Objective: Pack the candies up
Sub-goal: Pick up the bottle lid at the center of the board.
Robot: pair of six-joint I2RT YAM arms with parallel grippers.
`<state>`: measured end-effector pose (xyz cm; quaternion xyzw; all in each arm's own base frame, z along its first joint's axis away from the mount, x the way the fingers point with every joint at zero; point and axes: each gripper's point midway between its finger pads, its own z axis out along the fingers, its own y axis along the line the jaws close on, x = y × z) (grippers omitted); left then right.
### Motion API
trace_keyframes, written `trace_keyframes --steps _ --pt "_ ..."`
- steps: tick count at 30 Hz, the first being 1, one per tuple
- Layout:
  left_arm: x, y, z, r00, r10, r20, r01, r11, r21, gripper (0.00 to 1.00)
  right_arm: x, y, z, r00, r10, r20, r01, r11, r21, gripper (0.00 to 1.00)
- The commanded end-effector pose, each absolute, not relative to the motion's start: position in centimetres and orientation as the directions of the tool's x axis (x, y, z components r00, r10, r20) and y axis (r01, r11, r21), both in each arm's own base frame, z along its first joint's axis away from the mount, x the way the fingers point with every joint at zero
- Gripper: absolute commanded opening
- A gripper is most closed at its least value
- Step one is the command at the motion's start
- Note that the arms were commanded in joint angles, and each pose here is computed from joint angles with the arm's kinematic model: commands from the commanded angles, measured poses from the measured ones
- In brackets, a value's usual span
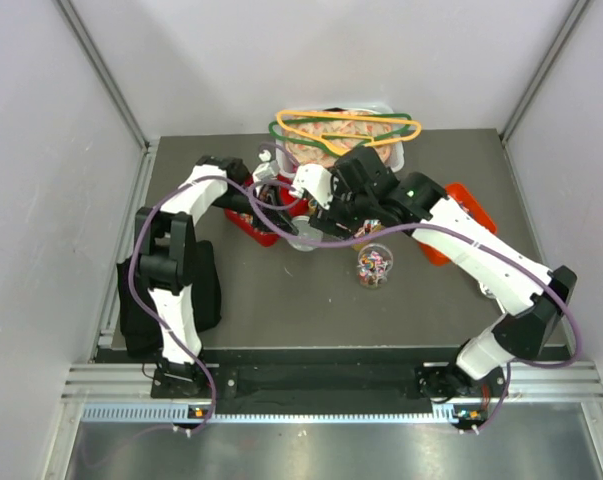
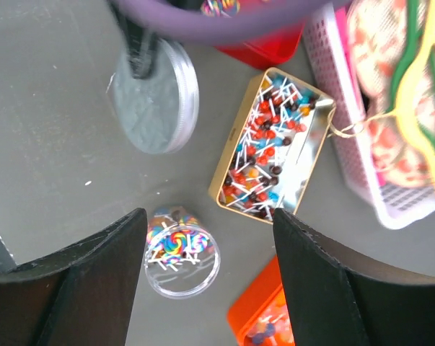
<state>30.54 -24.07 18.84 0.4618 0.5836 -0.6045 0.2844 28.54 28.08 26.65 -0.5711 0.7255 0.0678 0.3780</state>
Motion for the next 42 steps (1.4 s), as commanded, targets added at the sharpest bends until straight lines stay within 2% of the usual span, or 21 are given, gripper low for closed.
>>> trace_keyframes --steps 1,7,13,14,15,16,17,18,20,22,25,26,30,34,35,36,42 --pt "29.3 -25.0 24.0 -0.603 0.09 -0.793 0.769 -0.199 -0.607 0.0 27.3 28.1 29.4 0.049 -0.781 -0.623 -0.851 0.294 -0.435 0.7" --pt "28.9 -25.2 26.7 -0.499 0.136 -0.856 0.832 -0.2 -0.517 0.0 24.6 28.2 31.5 0.116 -0.752 -0.649 -0.898 0.201 -0.392 0.7" --pt "31.0 -25.3 29.9 -0.358 0.179 -0.916 0.907 -0.167 -0.387 0.0 20.3 28.0 37.7 0.239 -0.636 -0.734 -0.925 0.081 -0.372 0.7" --pt "31.3 -25.2 29.8 -0.414 0.226 -0.882 0.887 -0.118 -0.447 0.0 19.8 27.7 38.1 0.245 -0.628 -0.738 -0.927 0.072 -0.369 0.7" --pt "33.4 -25.6 30.7 -0.293 0.212 -0.933 0.944 -0.094 -0.317 0.0 19.3 27.8 38.5 0.254 -0.614 -0.747 -0.93 0.056 -0.362 0.7" --pt "34.4 -25.7 30.0 -0.302 0.232 -0.925 0.947 -0.035 -0.318 0.0 19.1 27.7 38.7 0.26 -0.609 -0.749 -0.929 0.053 -0.365 0.7" --pt "35.3 -25.6 29.9 -0.389 0.238 -0.89 0.921 0.067 -0.384 0.0 19.2 27.7 39.1 0.268 -0.599 -0.754 -0.925 0.059 -0.375 0.7" --pt "37.5 -26.1 33.5 -0.184 0.158 -0.97 0.981 0.096 -0.171 0.0 19.4 27.6 39.2 0.268 -0.602 -0.752 -0.919 0.073 -0.387 0.7" --pt "38.5 -25.9 32.2 -0.268 0.134 -0.954 0.95 0.199 -0.239 0.0 20.2 27.5 39.0 0.25 -0.61 -0.752 -0.911 0.114 -0.396 0.7" --pt "39.3 -26.2 32.8 -0.292 0.12 -0.949 0.942 0.21 -0.263 0.0 21.6 27.4 38.6 0.234 -0.63 -0.741 -0.891 0.166 -0.423 0.7" --pt "40.9 -26.3 31.8 -0.348 0.094 -0.933 0.905 0.294 -0.308 0.0 23.7 26.9 38.5 0.216 -0.657 -0.723 -0.843 0.248 -0.478 0.7" --pt "41.0 -26.4 31.5 -0.408 0.061 -0.911 0.873 0.317 -0.37 0.0 24.2 26.8 38.5 0.212 -0.663 -0.718 -0.826 0.271 -0.495 0.71" --pt "39.5 -27.3 30.4 -0.484 0.02 -0.875 0.848 0.256 -0.464 0.0 26.9 26.3 37.9 0.186 -0.706 -0.683 -0.748 0.349 -0.564 0.72" --pt "37.0 -28.5 30.1 -0.563 0.007 -0.826 0.82 0.124 -0.558 0.0 29.2 26.6 36.1 0.151 -0.742 -0.653 -0.699 0.387 -0.601 0.77" --pt "36.5 -28.7 30.4 -0.598 -0.005 -0.802 0.797 0.106 -0.595 0.0 29.4 26.9 35.8 0.152 -0.743 -0.652 -0.699 0.386 -0.602 0.8" --pt "36.2 -29.0 31.0 -0.569 -0.015 -0.822 0.819 0.081 -0.568 0.0 29.5 27.0 35.6 0.153 -0.741 -0.654 -0.698 0.387 -0.603 0.81" --pt "35.0 -29.2 31.1 -0.605 0.005 -0.796 0.796 0.028 -0.605 0.0 30.2 28.0 32.1 0.117 -0.766 -0.632 -0.723 0.371 -0.583 0.97"
